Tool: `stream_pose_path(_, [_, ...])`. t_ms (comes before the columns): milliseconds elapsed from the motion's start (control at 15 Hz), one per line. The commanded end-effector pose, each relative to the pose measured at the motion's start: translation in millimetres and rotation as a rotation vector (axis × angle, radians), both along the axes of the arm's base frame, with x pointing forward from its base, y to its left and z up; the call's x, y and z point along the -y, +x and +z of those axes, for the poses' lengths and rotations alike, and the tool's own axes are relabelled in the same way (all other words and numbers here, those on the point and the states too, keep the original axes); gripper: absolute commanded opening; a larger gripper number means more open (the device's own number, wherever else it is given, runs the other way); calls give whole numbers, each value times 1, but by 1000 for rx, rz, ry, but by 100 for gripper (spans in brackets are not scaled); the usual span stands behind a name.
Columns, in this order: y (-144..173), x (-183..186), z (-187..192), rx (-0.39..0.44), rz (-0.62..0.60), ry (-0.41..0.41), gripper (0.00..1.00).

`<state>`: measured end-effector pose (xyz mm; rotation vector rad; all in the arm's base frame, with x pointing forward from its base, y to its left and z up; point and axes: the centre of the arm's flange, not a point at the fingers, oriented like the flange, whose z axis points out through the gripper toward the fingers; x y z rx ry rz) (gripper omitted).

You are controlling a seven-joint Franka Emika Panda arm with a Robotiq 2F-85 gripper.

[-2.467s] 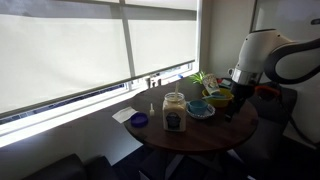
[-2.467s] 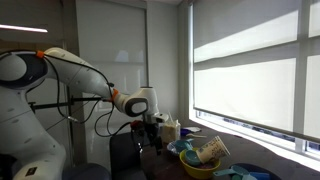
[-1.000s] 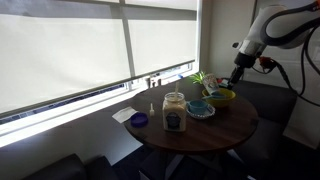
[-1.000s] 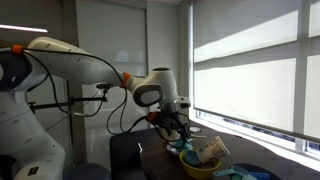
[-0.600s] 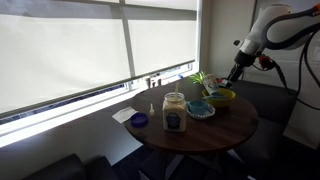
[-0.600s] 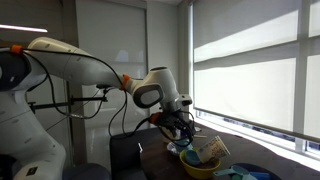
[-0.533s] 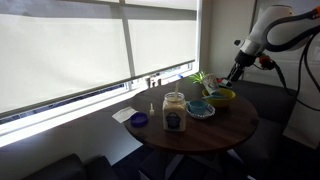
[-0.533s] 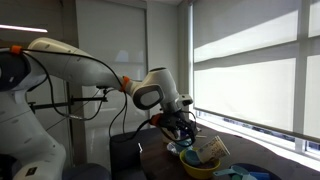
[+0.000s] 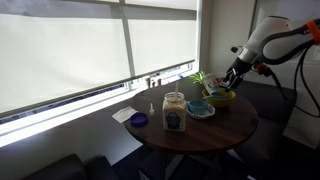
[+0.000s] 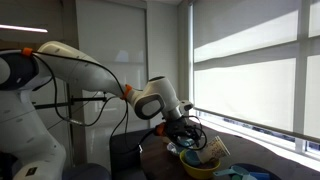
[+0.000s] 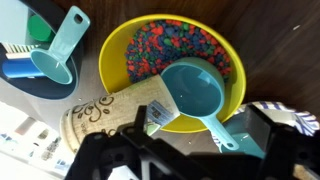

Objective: Put the blue measuring spoon on the table

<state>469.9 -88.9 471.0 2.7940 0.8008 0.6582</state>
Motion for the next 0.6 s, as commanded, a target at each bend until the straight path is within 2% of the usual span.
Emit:
stream_pose_path(0, [7, -4, -12, -33, 48, -45, 85])
stream_pose_path(200, [12, -7, -24, -75, 57, -45, 61])
stream_pose_path(333, [15, -11, -33, -103, 70, -44, 63])
stream_pose_path(467, [16, -15, -40, -114, 76, -49, 59])
stream_pose_path(533, [18, -16, -41, -108, 82, -45, 45])
